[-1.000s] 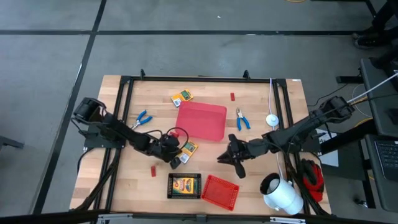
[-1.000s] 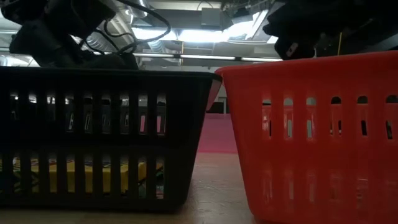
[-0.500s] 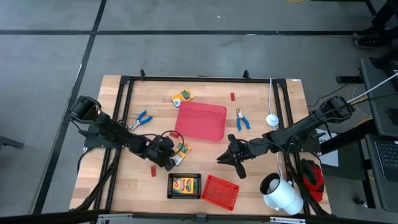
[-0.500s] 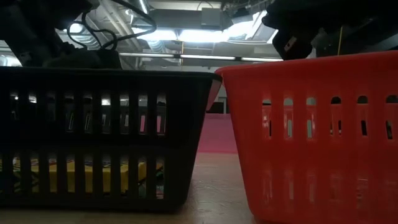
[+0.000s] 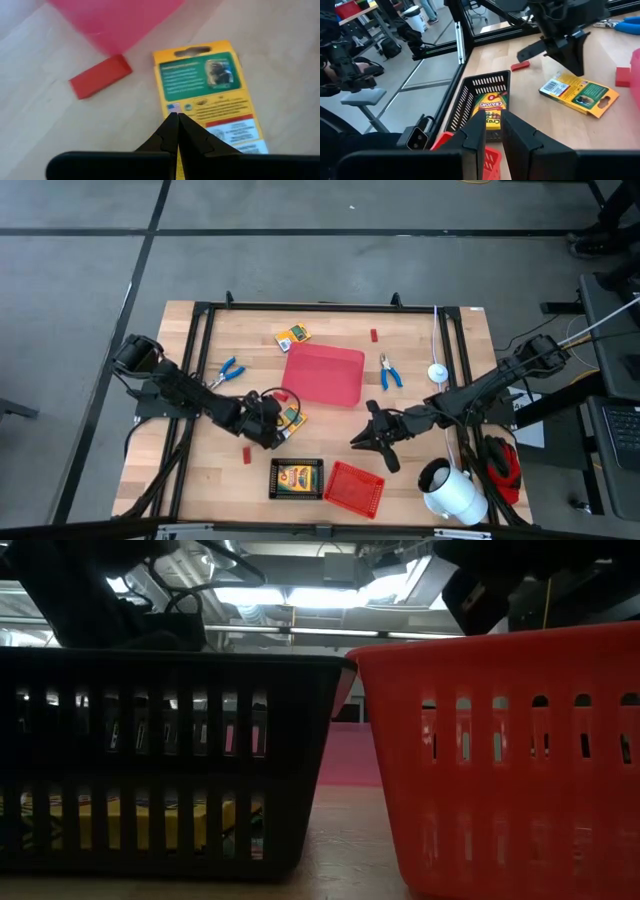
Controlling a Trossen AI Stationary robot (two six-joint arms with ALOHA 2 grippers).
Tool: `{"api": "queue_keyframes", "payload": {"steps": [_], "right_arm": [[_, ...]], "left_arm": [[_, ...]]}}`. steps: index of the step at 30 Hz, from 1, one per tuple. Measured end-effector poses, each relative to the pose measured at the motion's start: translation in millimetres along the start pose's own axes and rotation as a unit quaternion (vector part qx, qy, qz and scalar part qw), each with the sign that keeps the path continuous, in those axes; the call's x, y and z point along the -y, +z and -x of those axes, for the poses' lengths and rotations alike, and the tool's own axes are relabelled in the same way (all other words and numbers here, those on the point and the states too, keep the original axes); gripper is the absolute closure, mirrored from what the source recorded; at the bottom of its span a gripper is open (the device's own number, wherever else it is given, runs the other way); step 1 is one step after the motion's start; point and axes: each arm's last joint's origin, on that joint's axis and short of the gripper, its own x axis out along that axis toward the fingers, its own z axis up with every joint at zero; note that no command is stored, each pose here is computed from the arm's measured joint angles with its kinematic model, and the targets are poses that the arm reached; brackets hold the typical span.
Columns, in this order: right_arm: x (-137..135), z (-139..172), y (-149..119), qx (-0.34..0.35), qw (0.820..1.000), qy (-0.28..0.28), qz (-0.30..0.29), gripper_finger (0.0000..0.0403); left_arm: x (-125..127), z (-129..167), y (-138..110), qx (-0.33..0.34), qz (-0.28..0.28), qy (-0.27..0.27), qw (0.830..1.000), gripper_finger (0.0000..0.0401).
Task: Pick & Place School Supplies
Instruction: Put the crayon box into the black bin
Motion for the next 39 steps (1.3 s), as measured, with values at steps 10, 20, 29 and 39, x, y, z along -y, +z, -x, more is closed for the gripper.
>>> {"api": "queue_keyframes", "payload": {"steps": [10, 20, 29, 39], "right_arm": [[-2, 0, -1, 0.001, 1.000, 0.003, 0.000, 0.0341], [-6, 1, -2, -0.001, 1.000, 0.007, 0.001, 0.0341], [-6, 1, -1, 0.004, 1.000, 0.007, 0.000, 0.0341], [-6, 1, -1, 0.005, 1.000, 0.007, -0.003, 0.0341]], "left_arm": [[-3, -3, 5, -0.007, -0.004, 0.002, 1.000, 0.0400], [-14, -11, -7, -0.015, 0.012, -0.005, 1.000, 0.0400], [-21, -15, -12, 0.001, 0.018, 0.000, 1.000, 0.0400], [-14, -15, -3, 0.026, 0.013, -0.039, 0.999, 0.0400]]}}
